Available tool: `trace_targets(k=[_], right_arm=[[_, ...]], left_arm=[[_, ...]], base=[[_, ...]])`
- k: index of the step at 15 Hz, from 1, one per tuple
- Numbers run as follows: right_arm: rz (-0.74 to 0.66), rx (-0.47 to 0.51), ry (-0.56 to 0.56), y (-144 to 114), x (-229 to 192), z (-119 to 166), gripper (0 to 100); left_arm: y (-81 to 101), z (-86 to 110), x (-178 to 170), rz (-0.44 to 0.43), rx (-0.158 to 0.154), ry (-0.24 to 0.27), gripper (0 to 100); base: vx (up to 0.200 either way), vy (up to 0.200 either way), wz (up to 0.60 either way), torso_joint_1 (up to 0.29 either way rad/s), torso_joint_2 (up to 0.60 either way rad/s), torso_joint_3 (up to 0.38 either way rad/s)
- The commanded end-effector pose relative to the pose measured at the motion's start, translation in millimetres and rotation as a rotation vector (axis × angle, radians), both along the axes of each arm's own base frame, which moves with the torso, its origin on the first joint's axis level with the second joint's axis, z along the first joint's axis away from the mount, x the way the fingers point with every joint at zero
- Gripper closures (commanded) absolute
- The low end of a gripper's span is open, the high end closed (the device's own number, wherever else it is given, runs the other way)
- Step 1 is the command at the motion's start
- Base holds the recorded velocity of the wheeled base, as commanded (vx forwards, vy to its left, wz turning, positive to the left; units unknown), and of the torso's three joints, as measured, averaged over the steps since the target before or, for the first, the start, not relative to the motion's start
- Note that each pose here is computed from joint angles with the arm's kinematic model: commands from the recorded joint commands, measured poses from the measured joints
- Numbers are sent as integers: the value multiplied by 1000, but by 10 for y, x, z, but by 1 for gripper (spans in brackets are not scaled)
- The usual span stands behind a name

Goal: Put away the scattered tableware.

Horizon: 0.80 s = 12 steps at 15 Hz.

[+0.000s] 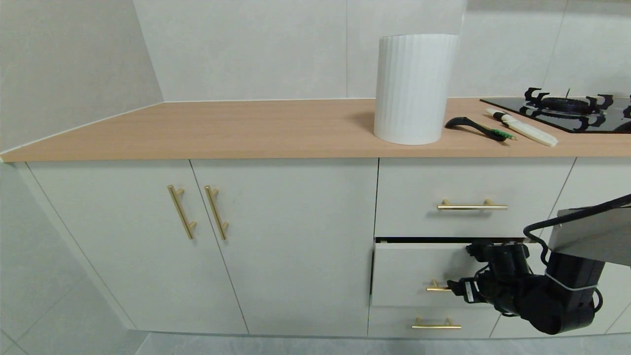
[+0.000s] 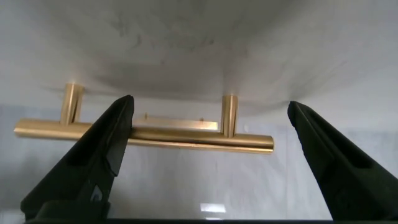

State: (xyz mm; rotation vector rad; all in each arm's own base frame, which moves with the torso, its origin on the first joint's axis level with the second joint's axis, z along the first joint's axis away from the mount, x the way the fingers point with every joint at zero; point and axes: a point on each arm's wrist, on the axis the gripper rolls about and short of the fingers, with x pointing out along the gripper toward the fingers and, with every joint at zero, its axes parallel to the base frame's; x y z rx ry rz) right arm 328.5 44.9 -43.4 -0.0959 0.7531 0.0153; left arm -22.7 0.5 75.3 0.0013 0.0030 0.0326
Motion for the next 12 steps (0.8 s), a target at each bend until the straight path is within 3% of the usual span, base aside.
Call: trace_targets(k=[1, 4, 6, 9, 12], right_arm=[[64, 16, 39, 46, -217, 491, 0], [146, 61, 55, 117, -473, 1011, 0], [188, 74, -20, 183, -684, 1423, 0], [199, 119, -94, 305, -755, 1616, 0], [173, 161, -125, 342, -646, 1574, 0]], left_arm=[[0, 0, 0, 1, -1, 0, 0], [0, 0, 0, 1, -1, 0, 0], [0, 0, 0, 1, 0, 0, 0], [0, 0, 0, 0, -1, 0, 0], [0, 0, 0, 1, -1, 0, 0]], base=[[0, 0, 0, 0, 0, 0], [0, 0, 0, 0, 0, 0], [0, 0, 0, 0, 0, 0], [0, 0, 0, 0, 0, 0], [0, 0, 0, 0, 0, 0]])
